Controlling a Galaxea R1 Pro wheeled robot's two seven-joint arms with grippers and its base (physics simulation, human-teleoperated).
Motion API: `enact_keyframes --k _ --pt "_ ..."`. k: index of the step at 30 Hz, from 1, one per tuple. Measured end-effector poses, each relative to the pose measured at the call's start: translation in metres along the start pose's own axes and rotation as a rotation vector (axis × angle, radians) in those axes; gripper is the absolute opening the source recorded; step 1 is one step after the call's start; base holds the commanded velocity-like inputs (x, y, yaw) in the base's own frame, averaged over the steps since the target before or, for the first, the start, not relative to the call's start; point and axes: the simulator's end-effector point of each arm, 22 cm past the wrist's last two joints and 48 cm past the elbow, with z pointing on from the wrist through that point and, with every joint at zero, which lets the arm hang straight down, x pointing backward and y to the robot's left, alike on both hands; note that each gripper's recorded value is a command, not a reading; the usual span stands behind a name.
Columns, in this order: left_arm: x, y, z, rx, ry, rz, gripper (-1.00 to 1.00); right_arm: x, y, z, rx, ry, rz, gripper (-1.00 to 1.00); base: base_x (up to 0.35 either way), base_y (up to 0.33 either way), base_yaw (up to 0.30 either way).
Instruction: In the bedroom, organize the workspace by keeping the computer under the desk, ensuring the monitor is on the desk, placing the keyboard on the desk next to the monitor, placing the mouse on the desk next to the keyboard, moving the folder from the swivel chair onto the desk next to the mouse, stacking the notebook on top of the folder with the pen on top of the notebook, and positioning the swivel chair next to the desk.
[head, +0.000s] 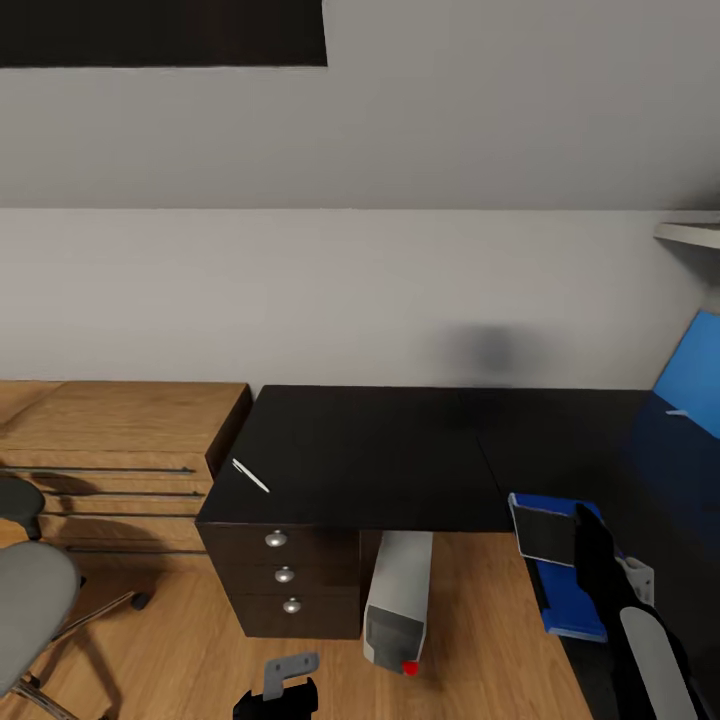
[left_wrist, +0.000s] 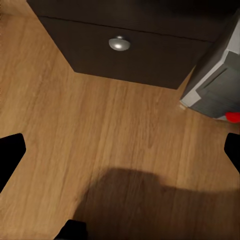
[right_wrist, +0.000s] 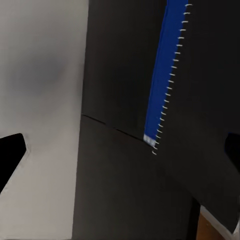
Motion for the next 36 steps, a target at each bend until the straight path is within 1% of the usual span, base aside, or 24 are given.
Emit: enact_keyframes --k 2,7,8,11,12,15,22,25,26,27,28,30,32,33,36 --pt "0.0 0.001 -0.002 -0.001 0.002 0.001 1.0 -0.001 0.011 -0.003 -0.018 -0.003 0.005 1.0 0.0 0.0 0.0" --pt "0.003 0.004 -0.006 -0.009 0.015 0.01 1.0 -0.003 0.022 -0.007 -0.029 -0.006 0.006 1.0 0.0 0.0 0.0" --pt "0.005 0.005 -0.007 -0.012 0.019 0.013 1.0 -0.001 0.025 -0.008 -0.036 0.006 0.003 1.0 0.0 0.0 0.0" --pt "0.003 0.006 -0.01 -0.012 0.02 0.013 1.0 0.006 0.029 -0.01 -0.04 0.038 -0.002 1.0 0.0 0.0 0.0" --pt "0.003 0.006 -0.011 -0.013 0.02 0.013 1.0 0.016 0.03 -0.013 -0.039 0.058 0.009 1.0 0.0 0.0 0.0" --pt "0.002 0.006 -0.013 -0.013 0.021 0.012 1.0 0.028 0.033 -0.017 -0.041 0.073 0.027 1.0 0.0 0.0 0.122" --pt "0.001 0.007 -0.013 -0.015 0.02 0.009 1.0 0.028 0.034 -0.018 -0.042 0.071 0.015 1.0 0.0 0.0 0.222" --pt "0.005 0.011 -0.012 -0.023 0.029 0.011 1.0 0.028 0.033 -0.018 -0.04 0.067 -0.006 1.0 0.004 0.006 0.244" --pt "0.008 0.015 -0.01 -0.033 0.029 0.008 1.0 0.033 0.033 -0.021 -0.042 0.072 -0.034 1.0 0.037 0.052 0.247" --pt "0.008 0.016 -0.009 -0.036 0.023 0.002 1.0 0.037 0.034 -0.023 -0.047 0.075 -0.048 1.0 0.101 0.133 0.202" --pt "0.006 0.017 -0.009 -0.04 0.009 -0.01 1.0 0.043 0.035 -0.027 -0.052 0.081 -0.072 1.0 0.126 0.161 0.161" --pt "0.004 0.018 -0.008 -0.043 -0.003 -0.02 1.0 0.047 0.035 -0.03 -0.055 0.085 -0.098 1.0 0.155 0.192 0.116" --pt "0.003 0.019 -0.008 -0.044 -0.011 -0.026 1.0 0.051 0.035 -0.033 -0.058 0.09 -0.123 1.0 0.195 0.226 0.062" --pt "0.002 0.02 -0.008 -0.046 -0.019 -0.03 1.0 0.061 0.036 -0.036 -0.066 0.104 -0.16 1.0 0.218 0.241 0.034" --pt "0.001 0.02 -0.008 -0.046 -0.025 -0.032 1.0 0.073 0.039 -0.039 -0.079 0.123 -0.206 1.0 0.238 0.242 0.017"
